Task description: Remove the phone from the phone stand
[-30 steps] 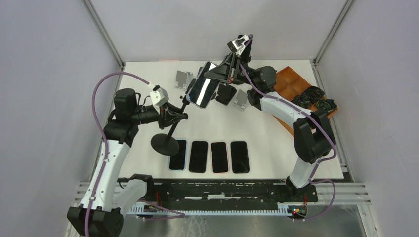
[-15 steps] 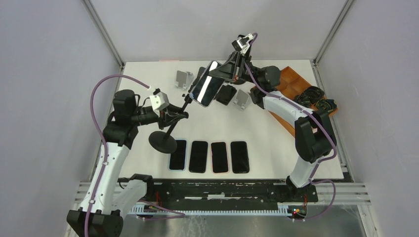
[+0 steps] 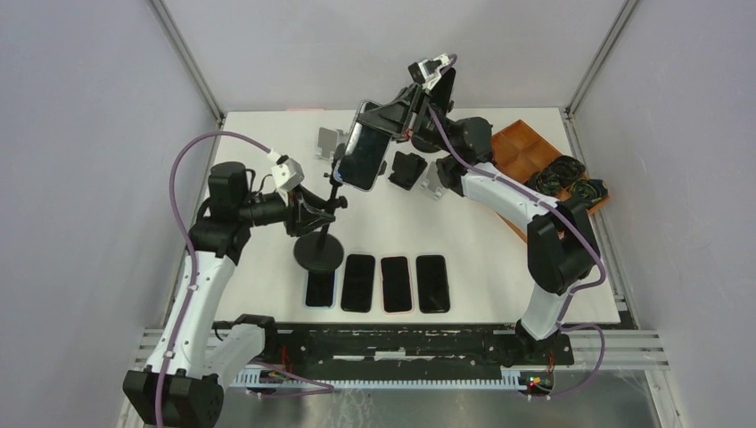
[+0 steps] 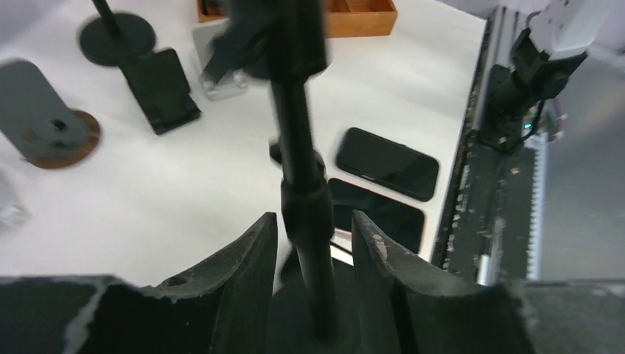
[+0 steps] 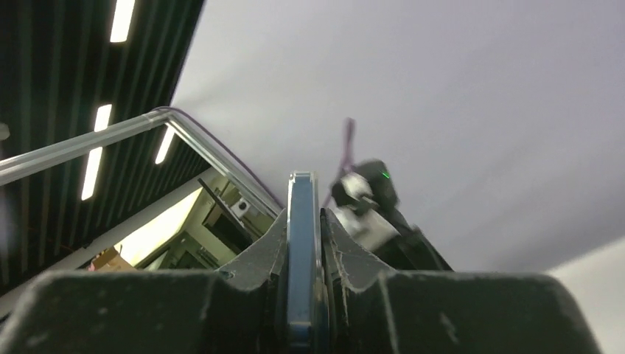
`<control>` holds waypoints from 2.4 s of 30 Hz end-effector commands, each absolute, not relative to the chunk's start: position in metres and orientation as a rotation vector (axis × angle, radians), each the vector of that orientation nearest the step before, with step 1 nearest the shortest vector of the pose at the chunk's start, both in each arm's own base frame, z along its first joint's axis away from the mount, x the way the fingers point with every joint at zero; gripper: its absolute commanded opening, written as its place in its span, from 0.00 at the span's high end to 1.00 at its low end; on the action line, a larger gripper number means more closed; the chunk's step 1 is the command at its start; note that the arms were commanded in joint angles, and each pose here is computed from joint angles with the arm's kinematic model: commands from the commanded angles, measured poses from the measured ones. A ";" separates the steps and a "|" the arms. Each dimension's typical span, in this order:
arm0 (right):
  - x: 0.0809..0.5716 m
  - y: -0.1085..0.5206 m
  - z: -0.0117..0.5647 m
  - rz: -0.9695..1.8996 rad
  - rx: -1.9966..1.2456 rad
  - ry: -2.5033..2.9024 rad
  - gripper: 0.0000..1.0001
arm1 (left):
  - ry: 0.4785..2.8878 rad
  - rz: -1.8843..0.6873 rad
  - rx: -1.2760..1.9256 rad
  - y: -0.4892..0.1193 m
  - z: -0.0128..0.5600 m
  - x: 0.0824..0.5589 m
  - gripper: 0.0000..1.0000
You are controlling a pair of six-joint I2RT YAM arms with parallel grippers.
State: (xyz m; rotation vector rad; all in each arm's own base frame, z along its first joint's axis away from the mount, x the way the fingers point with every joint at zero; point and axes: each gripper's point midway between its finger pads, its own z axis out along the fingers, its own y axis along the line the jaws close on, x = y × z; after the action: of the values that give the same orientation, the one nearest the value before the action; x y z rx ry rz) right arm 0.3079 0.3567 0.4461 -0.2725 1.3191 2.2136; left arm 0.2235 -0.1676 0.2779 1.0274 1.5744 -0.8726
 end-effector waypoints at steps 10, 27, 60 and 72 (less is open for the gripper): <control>0.261 0.342 0.587 2.279 -0.255 0.801 1.00 | 1.645 -1.099 0.737 -0.179 0.319 0.238 0.01; 0.258 0.393 0.551 2.296 -0.272 0.960 1.00 | 1.511 -1.191 0.891 -0.193 0.360 0.215 0.01; 0.210 0.404 0.462 2.324 -0.429 1.166 0.55 | 1.561 -1.254 0.916 -0.194 0.352 0.205 0.98; 0.202 0.410 0.451 2.295 -0.554 1.251 0.90 | 1.570 -1.205 1.083 -0.188 0.334 0.191 0.98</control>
State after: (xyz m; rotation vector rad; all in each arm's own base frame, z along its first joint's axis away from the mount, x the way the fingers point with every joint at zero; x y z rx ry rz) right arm 0.2208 0.4200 0.4220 -0.4149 1.3656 2.3141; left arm 0.2038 -0.1875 0.3156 0.9960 1.6691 -1.2041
